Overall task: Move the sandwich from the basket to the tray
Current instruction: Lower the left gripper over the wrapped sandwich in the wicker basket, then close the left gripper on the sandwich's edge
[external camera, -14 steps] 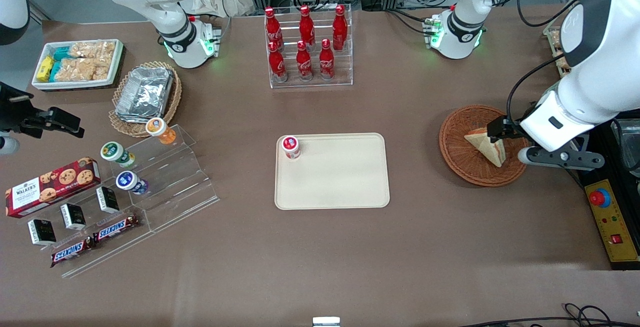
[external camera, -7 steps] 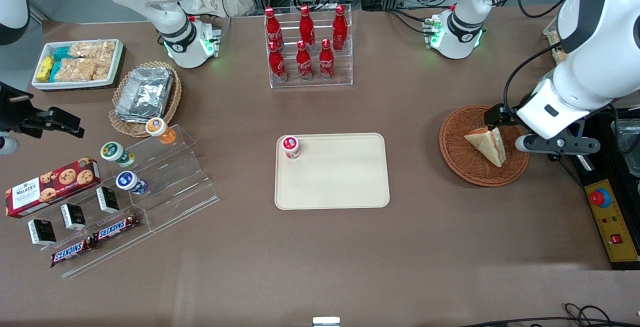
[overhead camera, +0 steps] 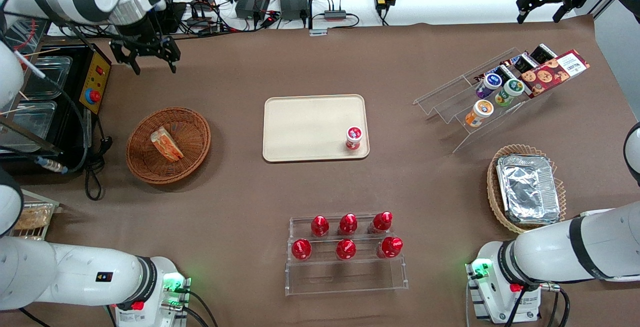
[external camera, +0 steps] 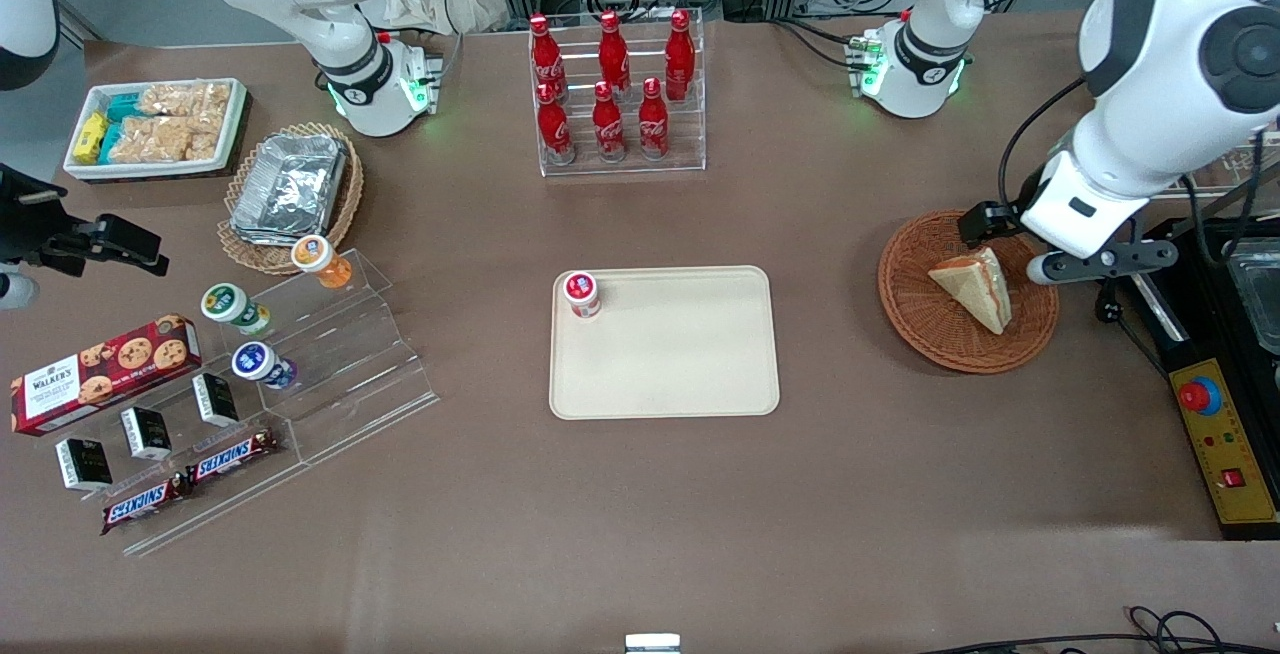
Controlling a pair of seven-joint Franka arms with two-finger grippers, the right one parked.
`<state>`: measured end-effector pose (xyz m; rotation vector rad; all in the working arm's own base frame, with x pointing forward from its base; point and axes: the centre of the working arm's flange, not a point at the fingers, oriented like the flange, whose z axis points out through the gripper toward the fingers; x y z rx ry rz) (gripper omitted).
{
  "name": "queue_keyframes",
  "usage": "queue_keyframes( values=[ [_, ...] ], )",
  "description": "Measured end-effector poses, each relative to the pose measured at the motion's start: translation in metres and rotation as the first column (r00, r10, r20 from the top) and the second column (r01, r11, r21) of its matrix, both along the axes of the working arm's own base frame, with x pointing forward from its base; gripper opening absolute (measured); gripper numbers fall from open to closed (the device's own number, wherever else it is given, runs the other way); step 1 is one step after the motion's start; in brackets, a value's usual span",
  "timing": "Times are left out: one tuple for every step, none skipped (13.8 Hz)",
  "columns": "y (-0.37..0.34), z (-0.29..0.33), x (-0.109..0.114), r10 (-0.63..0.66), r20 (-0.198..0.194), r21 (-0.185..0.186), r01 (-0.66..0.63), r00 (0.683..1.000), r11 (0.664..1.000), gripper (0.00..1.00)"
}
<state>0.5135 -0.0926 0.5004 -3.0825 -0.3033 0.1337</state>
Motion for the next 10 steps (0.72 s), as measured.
queue_keyframes(
  values=[
    [0.003, -0.017, -0.009, 0.056, 0.007, 0.005, -0.056, 0.998, 0.998, 1.0],
    [0.008, -0.032, -0.018, 0.108, 0.006, 0.01, -0.108, 0.994, 0.994, 1.0],
    [0.017, -0.047, -0.025, 0.158, -0.003, 0.017, -0.158, 0.987, 0.987, 1.0],
    [0.028, -0.059, -0.03, 0.2, -0.013, 0.023, -0.2, 0.98, 0.98, 1.0],
    [0.04, -0.068, -0.033, 0.235, -0.019, 0.026, -0.235, 0.972, 0.972, 1.0],
    [0.053, -0.077, -0.034, 0.269, -0.019, 0.027, -0.269, 0.963, 0.963, 1.0],
    [0.065, -0.086, -0.036, 0.297, -0.013, 0.025, -0.297, 0.955, 0.955, 1.0],
    [0.076, -0.096, -0.038, 0.32, -0.006, 0.022, -0.32, 0.947, 0.947, 1.0],
    [0.083, -0.106, -0.041, 0.337, 0.002, 0.017, -0.337, 0.942, 0.941, 1.0],
    [0.088, -0.117, -0.044, 0.355, 0.01, 0.013, -0.355, 0.935, 0.935, 1.0]
  ],
)
